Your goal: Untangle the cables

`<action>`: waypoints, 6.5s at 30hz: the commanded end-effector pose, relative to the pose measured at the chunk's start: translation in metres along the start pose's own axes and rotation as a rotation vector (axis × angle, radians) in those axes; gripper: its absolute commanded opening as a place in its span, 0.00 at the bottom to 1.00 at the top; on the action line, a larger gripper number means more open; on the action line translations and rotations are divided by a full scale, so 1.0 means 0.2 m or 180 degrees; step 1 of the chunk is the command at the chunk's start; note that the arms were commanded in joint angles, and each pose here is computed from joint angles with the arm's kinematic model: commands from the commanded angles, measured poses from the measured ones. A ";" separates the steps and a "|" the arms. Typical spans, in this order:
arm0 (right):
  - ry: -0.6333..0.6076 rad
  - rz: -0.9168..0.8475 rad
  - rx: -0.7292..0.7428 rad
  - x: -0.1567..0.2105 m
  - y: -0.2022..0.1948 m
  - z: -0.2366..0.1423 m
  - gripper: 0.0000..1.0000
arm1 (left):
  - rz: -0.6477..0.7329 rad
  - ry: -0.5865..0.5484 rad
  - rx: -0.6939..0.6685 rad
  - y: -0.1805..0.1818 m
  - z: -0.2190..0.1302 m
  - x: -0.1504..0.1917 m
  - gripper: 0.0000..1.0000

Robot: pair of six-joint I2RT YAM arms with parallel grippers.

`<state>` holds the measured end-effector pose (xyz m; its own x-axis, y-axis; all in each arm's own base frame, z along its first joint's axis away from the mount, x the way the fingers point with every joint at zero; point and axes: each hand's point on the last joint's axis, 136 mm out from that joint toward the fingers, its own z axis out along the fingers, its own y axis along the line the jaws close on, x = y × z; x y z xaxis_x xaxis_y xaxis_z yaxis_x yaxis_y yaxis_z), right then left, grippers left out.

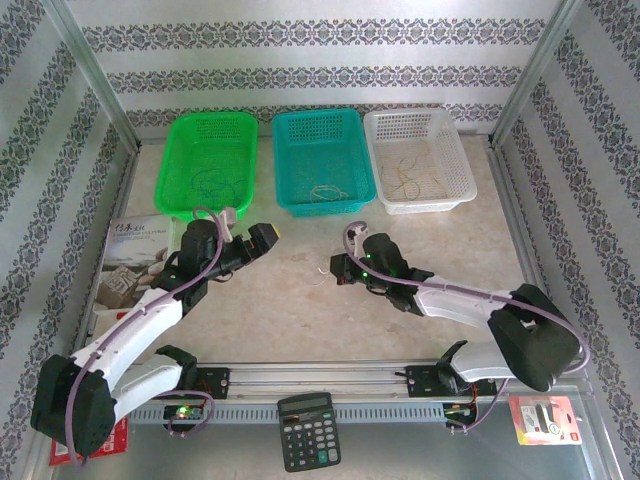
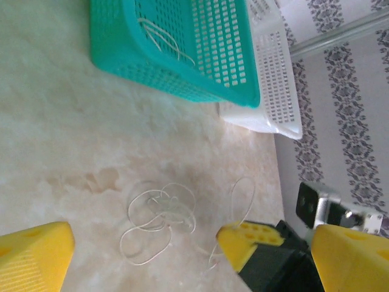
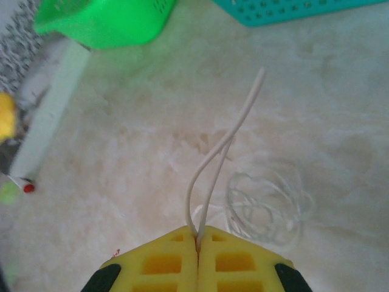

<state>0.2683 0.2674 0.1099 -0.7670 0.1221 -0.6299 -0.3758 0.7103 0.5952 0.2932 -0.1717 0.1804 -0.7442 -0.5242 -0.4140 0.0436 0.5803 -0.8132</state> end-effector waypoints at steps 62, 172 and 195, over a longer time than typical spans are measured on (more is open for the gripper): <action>-0.0397 0.0479 -0.0671 -0.17 0.21 -0.16 0.00 | 0.0022 0.0476 0.1061 -0.45 0.36 0.40 0.00; -0.0964 -0.0068 0.0268 0.12 -0.28 -0.01 0.41 | 0.1432 -0.0975 0.2326 -2.14 -0.38 -0.79 0.00; -0.1149 0.0018 0.0484 -0.14 -0.20 -0.47 0.55 | 0.1355 -0.0588 0.1313 -1.33 0.73 -1.13 0.00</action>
<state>0.2611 0.1749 0.1583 -0.4825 0.3748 -0.7916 -0.2941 0.7820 0.5495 0.5427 -0.3020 0.4236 -0.5156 -0.4556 -0.7257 0.5434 0.4810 -0.6880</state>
